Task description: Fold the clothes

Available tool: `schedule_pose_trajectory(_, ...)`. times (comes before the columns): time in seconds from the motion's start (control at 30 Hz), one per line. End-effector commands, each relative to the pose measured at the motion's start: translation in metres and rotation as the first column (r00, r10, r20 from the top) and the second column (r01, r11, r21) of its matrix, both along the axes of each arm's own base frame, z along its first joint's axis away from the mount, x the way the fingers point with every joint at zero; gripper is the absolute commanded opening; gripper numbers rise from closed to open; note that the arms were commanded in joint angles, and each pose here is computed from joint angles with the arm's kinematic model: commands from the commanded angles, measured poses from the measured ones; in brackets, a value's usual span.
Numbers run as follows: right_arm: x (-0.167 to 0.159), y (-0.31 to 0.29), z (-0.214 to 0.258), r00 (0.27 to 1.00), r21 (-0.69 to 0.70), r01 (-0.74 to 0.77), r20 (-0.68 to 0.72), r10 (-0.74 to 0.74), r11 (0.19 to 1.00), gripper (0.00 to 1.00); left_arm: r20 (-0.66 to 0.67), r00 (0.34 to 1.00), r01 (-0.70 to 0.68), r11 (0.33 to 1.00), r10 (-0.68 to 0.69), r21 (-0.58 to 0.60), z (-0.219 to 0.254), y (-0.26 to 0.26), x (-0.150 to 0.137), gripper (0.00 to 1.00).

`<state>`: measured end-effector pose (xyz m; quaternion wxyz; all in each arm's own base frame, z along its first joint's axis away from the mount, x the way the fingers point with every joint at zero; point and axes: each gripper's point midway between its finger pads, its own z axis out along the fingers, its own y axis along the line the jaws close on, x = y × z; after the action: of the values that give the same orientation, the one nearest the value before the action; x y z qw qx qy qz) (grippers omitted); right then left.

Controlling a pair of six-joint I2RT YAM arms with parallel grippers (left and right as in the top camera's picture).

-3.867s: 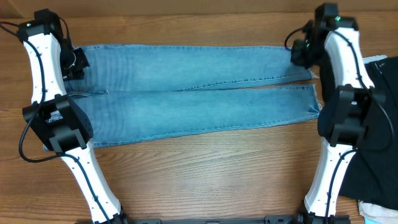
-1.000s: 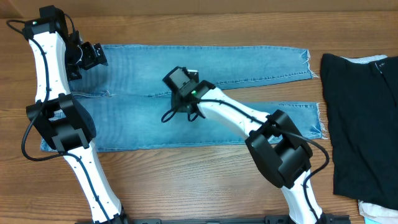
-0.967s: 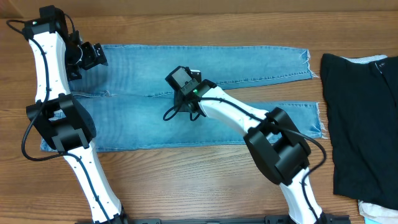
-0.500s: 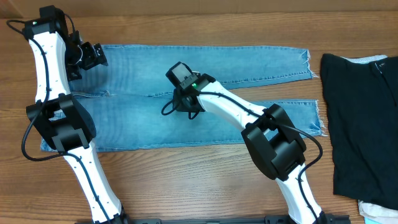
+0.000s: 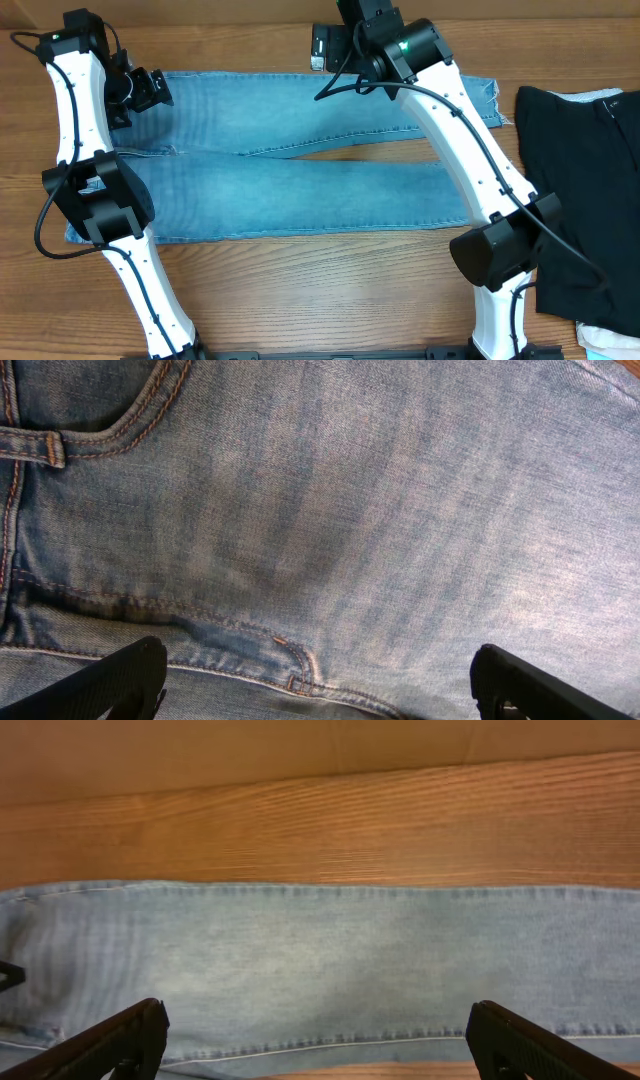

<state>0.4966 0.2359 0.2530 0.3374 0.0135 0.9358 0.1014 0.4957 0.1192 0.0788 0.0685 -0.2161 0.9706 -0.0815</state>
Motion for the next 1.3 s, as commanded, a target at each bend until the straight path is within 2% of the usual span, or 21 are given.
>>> schedule_pose_trajectory(0.0,0.003,-0.002,0.001,1.0,-0.006,0.004,0.009,-0.004,1.0,1.0,0.055,0.998,0.002,1.0,-0.002,0.008,0.024,-0.003,0.005,1.0)
schedule_pose_trajectory(0.5,0.003,0.0,0.002,1.0,0.009,0.006,0.009,-0.006,1.0,1.0,0.055,0.998,0.002,1.0,-0.002,0.008,0.024,-0.003,0.005,1.0)
schedule_pose_trajectory(0.63,0.0,0.012,0.003,0.999,0.061,-0.04,-0.005,0.04,0.997,1.0,0.18,0.984,-0.005,0.999,-0.002,0.035,0.032,0.004,0.034,1.0)
schedule_pose_trajectory(0.67,-0.005,0.012,-0.001,0.998,0.059,-0.051,-0.029,0.053,0.997,1.0,0.143,0.99,0.008,1.0,-0.011,0.019,0.03,0.0,0.025,1.0)
schedule_pose_trajectory(0.7,-0.01,0.001,-0.007,0.997,-0.002,-0.049,-0.053,0.049,0.999,1.0,0.074,0.996,0.043,0.999,-0.042,-0.022,0.028,-0.01,0.006,1.0)
schedule_pose_trajectory(0.77,-0.014,-0.017,-0.013,0.995,-0.032,-0.021,-0.098,0.018,0.999,1.0,0.028,0.999,0.042,0.996,-0.039,-0.08,0.033,-0.019,-0.01,1.0)
schedule_pose_trajectory(0.83,-0.022,-0.046,-0.017,0.987,-0.057,0.028,-0.159,-0.036,0.998,1.0,0.026,0.998,0.053,0.998,-0.052,-0.035,0.053,-0.015,-0.022,1.0)
schedule_pose_trajectory(0.87,-0.035,-0.085,-0.015,0.964,-0.068,0.123,-0.23,-0.136,0.99,0.92,0.068,0.996,0.051,0.998,-0.053,0.033,0.086,-0.009,-0.03,1.0)
schedule_pose_trajectory(0.9,-0.045,-0.109,-0.013,0.943,-0.077,0.182,-0.268,-0.196,0.98,0.88,0.102,0.993,0.045,0.997,-0.051,0.064,0.11,-0.008,-0.037,1.0)
schedule_pose_trajectory(1.03,-0.093,-0.193,-0.004,0.833,-0.146,0.347,-0.407,-0.376,0.926,0.9,0.285,0.957,0.027,0.991,-0.063,0.131,0.209,-0.018,-0.073,1.0)
schedule_pose_trajectory(1.13,-0.108,-0.217,-0.006,0.793,-0.07,0.388,-0.484,-0.371,0.919,0.88,0.317,0.945,0.036,0.989,-0.081,0.145,0.251,-0.036,-0.117,1.0)
schedule_pose_trajectory(1.27,-0.13,-0.259,-0.026,0.689,-0.098,0.502,-0.556,-0.466,0.859,0.89,0.337,0.938,0.027,0.989,-0.076,0.149,0.269,-0.047,-0.149,1.0)
